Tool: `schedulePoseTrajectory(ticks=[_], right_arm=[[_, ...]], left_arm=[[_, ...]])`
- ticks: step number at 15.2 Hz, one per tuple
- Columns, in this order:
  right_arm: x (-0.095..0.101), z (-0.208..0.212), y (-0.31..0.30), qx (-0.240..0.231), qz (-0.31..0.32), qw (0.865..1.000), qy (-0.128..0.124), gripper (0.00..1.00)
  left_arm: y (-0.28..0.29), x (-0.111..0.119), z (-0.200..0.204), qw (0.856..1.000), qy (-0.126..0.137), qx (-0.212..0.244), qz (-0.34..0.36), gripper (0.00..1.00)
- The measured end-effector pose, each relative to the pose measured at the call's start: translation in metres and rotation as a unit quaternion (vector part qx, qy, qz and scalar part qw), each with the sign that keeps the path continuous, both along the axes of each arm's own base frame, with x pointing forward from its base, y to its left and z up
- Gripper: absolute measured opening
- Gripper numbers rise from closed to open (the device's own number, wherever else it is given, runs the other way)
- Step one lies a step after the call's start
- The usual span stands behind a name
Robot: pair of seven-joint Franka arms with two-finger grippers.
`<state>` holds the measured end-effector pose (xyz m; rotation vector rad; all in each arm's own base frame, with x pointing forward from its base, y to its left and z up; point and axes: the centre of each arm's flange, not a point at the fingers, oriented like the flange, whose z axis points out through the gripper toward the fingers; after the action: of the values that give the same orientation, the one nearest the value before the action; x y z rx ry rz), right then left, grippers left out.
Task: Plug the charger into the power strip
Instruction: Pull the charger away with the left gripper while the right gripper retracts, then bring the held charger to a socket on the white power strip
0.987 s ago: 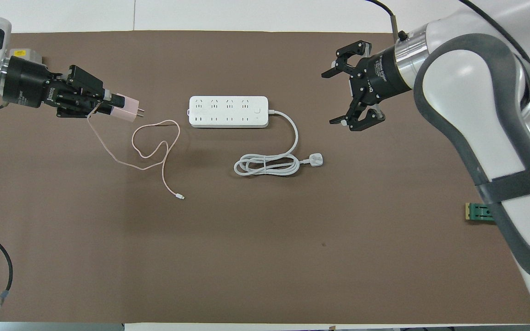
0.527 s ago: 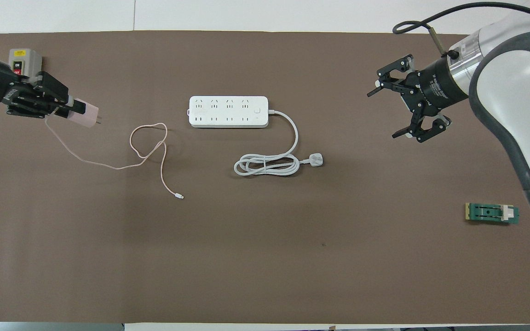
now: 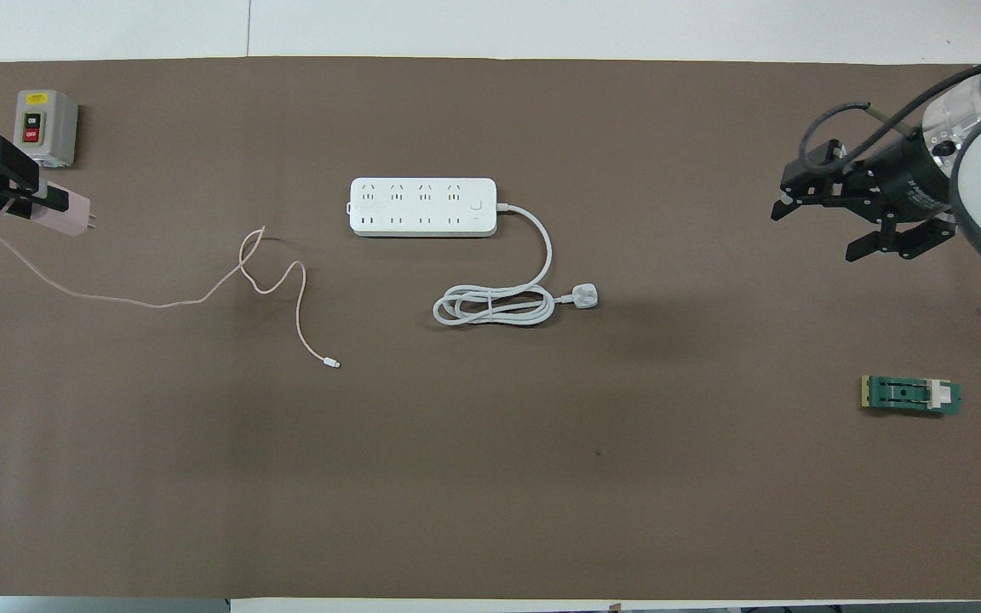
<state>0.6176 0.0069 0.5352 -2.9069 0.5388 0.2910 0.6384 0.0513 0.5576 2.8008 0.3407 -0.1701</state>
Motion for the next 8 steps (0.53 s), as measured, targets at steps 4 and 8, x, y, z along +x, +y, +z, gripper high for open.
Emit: schedulePoseTrajectory(ticks=[4, 8], right_arm=[[-0.018, 0.032, -0.028, -0.047, 0.134, 0.989, -0.037, 1.0], [-0.059, 0.07, -0.032, -0.075, 0.172, 0.981, -0.049, 1.0]], left_arm=[[-0.003, -0.001, 0.0, 0.995, 0.033, 0.045, 0.083, 0.31], [-0.035, -0.001, 0.008, 0.966, 0.073, 0.076, 0.237, 0.31]])
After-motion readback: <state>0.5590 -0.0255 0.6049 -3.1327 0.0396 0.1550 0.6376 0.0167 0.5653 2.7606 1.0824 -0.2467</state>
